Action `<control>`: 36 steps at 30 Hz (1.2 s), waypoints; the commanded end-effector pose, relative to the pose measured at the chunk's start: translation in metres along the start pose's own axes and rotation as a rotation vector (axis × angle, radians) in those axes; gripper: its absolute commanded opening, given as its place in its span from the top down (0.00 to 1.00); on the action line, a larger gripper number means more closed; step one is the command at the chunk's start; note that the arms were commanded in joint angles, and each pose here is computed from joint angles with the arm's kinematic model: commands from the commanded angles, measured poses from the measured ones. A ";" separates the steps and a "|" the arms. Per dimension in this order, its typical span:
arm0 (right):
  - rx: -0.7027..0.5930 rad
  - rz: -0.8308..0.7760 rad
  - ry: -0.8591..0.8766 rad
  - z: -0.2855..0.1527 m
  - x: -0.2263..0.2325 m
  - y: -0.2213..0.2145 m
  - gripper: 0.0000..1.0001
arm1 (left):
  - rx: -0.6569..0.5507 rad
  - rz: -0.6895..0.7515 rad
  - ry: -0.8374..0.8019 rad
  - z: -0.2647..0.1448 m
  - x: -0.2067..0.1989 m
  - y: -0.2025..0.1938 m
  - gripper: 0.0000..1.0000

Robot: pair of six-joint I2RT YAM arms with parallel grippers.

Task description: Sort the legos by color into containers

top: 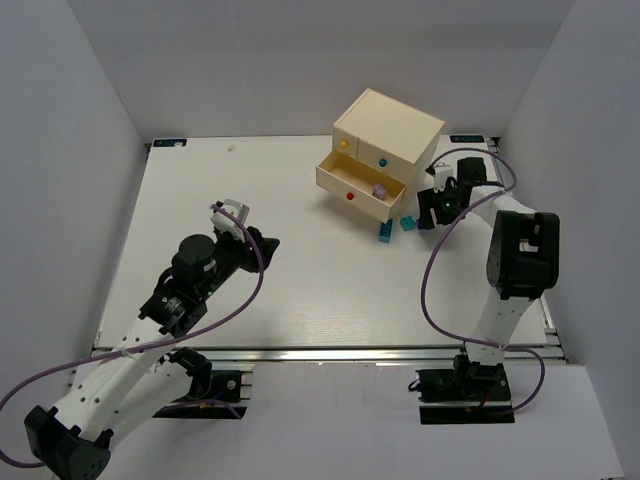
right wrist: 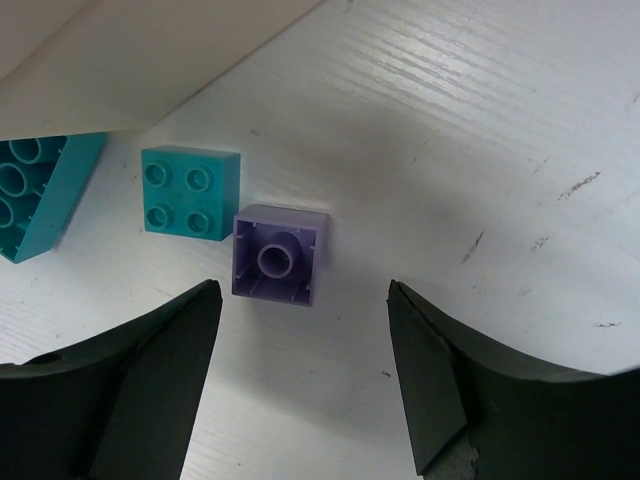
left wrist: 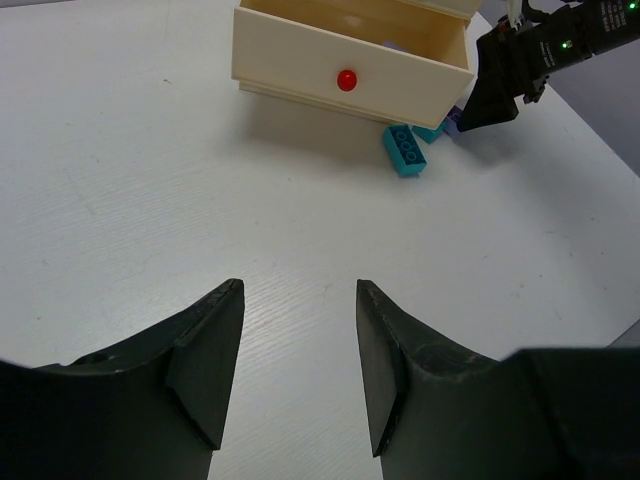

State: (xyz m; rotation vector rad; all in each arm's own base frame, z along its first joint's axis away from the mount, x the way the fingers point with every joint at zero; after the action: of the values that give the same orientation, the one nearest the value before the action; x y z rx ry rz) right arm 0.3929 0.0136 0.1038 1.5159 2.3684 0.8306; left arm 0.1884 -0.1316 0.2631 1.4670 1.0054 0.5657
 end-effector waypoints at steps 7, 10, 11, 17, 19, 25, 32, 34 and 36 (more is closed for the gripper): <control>0.031 -0.044 0.007 0.015 0.009 0.003 0.29 | -0.008 0.010 -0.017 -0.001 -0.003 0.005 0.41; 0.032 -0.050 -0.013 0.019 0.009 0.003 0.32 | -0.005 0.011 -0.015 0.000 -0.002 0.003 0.41; 0.030 -0.052 -0.019 0.019 0.009 0.003 0.33 | -0.005 0.010 -0.015 0.000 -0.002 0.003 0.41; 0.014 -0.051 -0.040 0.018 0.008 0.000 0.52 | -0.006 0.009 -0.012 0.000 -0.002 0.004 0.41; 0.010 -0.054 -0.044 0.017 0.010 -0.003 0.62 | -0.010 0.011 -0.010 -0.001 -0.002 0.005 0.41; -0.029 -0.062 -0.113 -0.006 0.011 -0.013 0.86 | -0.005 0.010 -0.015 -0.001 -0.002 0.004 0.41; -0.261 -0.228 -0.108 -0.092 0.043 0.006 0.93 | -0.013 0.008 -0.032 -0.002 -0.004 0.005 0.41; -0.314 -0.317 -0.040 -0.107 0.060 0.012 0.98 | -0.016 0.005 -0.038 -0.001 -0.005 0.006 0.41; -0.396 -0.395 0.059 -0.126 0.083 0.023 0.98 | -0.010 0.005 -0.044 0.000 -0.005 0.005 0.41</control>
State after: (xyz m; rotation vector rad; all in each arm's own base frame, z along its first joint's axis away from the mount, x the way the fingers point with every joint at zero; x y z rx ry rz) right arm 0.3272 0.0263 0.1946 1.1156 2.2146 0.9657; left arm 0.1884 -0.1329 0.2621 1.4749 1.0002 0.5543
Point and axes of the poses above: each gripper's point midway between its finger pads, its own z axis out along the fingers, its own x axis along the line the jaws close on, y = z × x, the point moved 8 cm from there along -z, back along the fingers
